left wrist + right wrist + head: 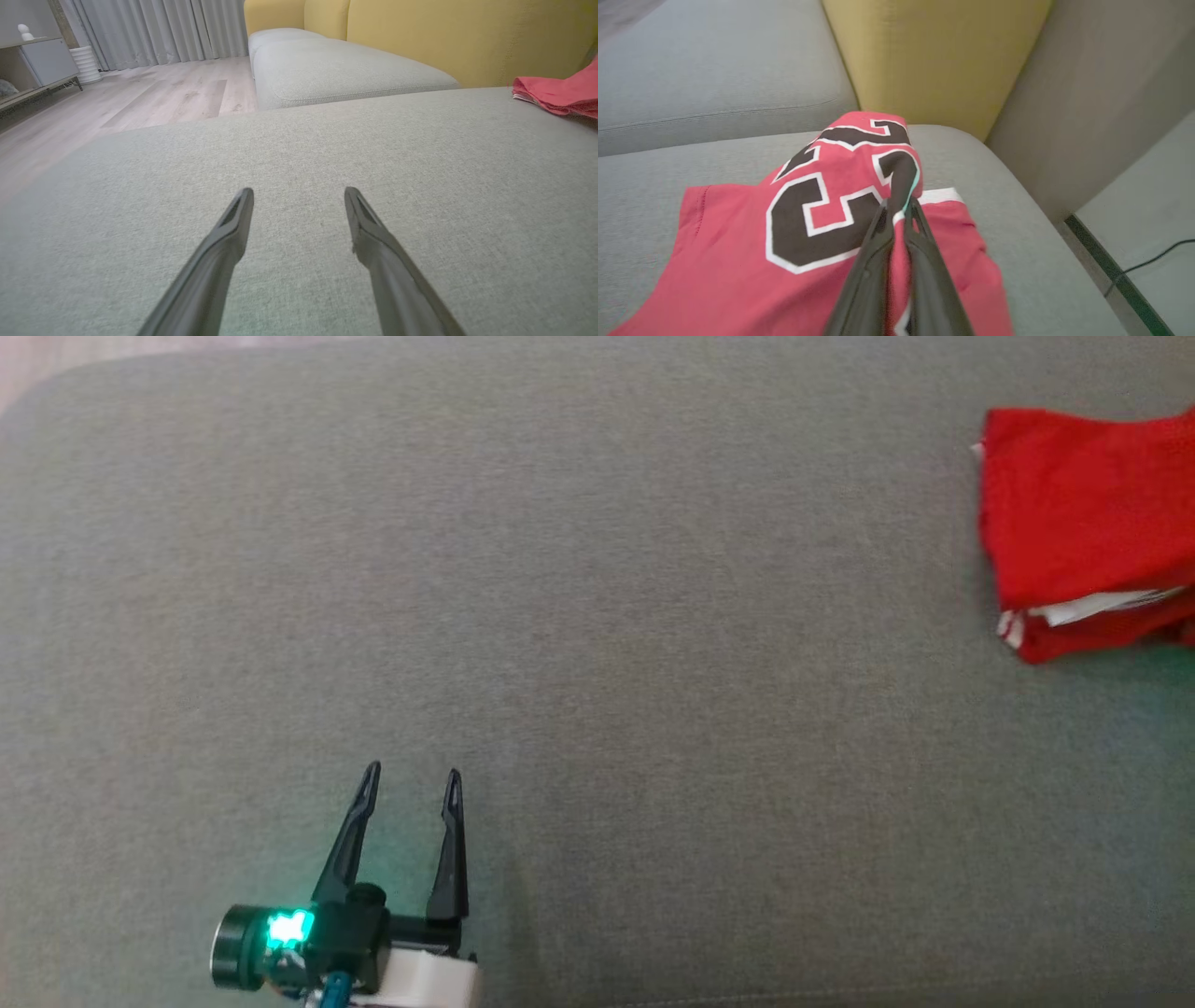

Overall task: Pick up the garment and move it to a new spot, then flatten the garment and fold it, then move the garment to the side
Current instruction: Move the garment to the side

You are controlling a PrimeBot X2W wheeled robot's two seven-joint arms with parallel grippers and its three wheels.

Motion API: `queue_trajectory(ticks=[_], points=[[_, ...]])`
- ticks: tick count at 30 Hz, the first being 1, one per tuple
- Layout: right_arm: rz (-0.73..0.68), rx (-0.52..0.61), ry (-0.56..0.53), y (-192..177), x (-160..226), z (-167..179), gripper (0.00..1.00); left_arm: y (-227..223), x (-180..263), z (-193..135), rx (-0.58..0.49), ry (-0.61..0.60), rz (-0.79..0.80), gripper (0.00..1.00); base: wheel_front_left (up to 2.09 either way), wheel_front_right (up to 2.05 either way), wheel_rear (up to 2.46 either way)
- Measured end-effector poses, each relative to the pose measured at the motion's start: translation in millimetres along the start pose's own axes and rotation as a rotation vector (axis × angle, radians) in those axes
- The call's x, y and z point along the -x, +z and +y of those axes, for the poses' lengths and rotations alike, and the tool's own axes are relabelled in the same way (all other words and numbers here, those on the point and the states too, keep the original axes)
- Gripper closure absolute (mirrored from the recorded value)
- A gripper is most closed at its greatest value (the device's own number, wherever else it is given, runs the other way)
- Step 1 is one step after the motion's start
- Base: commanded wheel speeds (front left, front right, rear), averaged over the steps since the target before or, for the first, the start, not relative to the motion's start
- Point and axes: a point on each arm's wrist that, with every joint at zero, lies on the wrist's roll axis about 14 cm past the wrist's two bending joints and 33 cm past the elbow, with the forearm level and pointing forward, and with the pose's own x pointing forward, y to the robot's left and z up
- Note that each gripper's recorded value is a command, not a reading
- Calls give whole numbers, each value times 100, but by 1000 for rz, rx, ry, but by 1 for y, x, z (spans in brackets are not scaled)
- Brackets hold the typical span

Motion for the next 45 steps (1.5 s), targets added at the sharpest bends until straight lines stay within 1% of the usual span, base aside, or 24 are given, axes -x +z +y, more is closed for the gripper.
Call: queue_trajectory(ticks=[6,7,8,9,13,18,20,23,27,33,36,37,38,42,45], points=[[5,-7,-85,2,5,-38,100,0,-11,-8,2,-34,-4,0,0,0,0],[12,-12,-97,0,6,-42,96,1,-12,-9,2,-36,-6,0,0,0,0],[19,-15,-110,-2,7,-47,53,1,-13,-9,2,-36,-7,0,0,0,0],[17,-14,-125,-3,8,-53,0,1,-13,-8,2,-35,-6,0,0,0,0],[-57,8,-147,11,14,-62,0,6,-12,-4,-2,-20,-20,0,0,0,0],[-120,-11,-114,19,22,-45,0,19,-8,4,11,10,-57,0,0,0,0],[-143,-27,-79,16,27,-28,0,25,-4,4,25,14,-74,0,0,0,0],[-138,-51,-15,-4,41,0,0,33,6,6,33,22,-97,0,0,0,0],[-173,-82,101,-24,68,46,0,33,27,9,43,43,-101,0,0,0,0],[-303,-159,264,-29,122,108,0,43,54,23,91,105,-149,0,0,0,0],[-352,-177,338,-36,154,138,0,45,65,25,112,108,-167,0,0,0,0],[-365,-168,364,-40,166,148,0,45,70,25,121,109,-172,0,0,0,0],[-397,-105,420,-46,189,169,0,45,78,28,125,121,-183,0,0,0,0],[-427,-93,469,-57,223,190,0,46,90,34,105,146,-205,0,0,0,0],[-399,-106,484,-73,236,198,0,49,95,34,83,146,-221,0,0,0,0]])
